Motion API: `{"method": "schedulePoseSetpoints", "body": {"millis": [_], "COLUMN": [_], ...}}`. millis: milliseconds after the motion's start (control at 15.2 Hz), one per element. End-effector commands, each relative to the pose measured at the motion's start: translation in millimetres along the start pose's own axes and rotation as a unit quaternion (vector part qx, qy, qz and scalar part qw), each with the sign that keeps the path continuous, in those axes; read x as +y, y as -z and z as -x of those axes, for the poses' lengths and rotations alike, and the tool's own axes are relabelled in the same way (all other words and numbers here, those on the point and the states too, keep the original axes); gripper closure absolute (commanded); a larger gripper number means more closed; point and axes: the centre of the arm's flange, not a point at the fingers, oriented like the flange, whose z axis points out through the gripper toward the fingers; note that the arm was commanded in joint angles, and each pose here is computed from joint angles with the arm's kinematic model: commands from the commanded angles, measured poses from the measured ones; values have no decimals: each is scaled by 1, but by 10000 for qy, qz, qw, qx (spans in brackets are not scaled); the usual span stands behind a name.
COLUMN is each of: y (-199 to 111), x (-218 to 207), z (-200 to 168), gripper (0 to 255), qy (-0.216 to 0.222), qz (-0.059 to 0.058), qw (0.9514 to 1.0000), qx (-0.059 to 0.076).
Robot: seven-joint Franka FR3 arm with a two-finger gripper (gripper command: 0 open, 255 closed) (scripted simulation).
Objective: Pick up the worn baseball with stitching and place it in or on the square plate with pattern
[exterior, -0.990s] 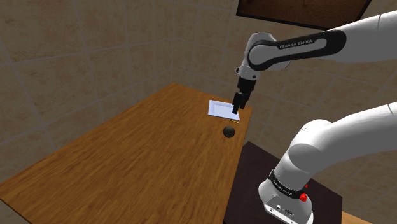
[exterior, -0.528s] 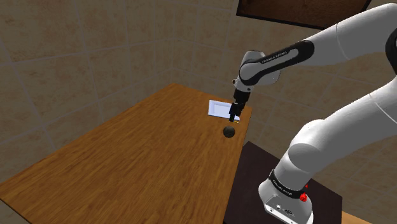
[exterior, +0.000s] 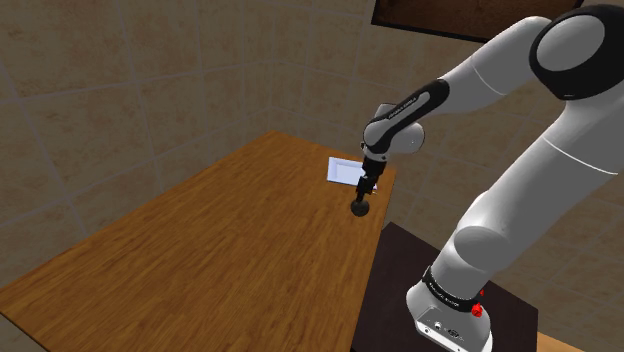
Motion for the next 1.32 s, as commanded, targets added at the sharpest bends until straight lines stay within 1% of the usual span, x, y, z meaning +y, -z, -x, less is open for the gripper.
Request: {"method": "schedulePoseSetpoints", "body": {"millis": [0, 198, 726, 792, 1254], "y": [-10, -29, -29, -29, -31], "x": [1, 1, 1, 1, 1], "z": [0, 0, 0, 0, -1], "gripper": [0, 0, 0, 255, 255], "qy": [2, 2, 2, 2, 2], "qz": [5, 5, 4, 4, 5], "qw": [10000, 10000, 10000, 10000, 10000], "qx": [4, 4, 3, 3, 3]}}
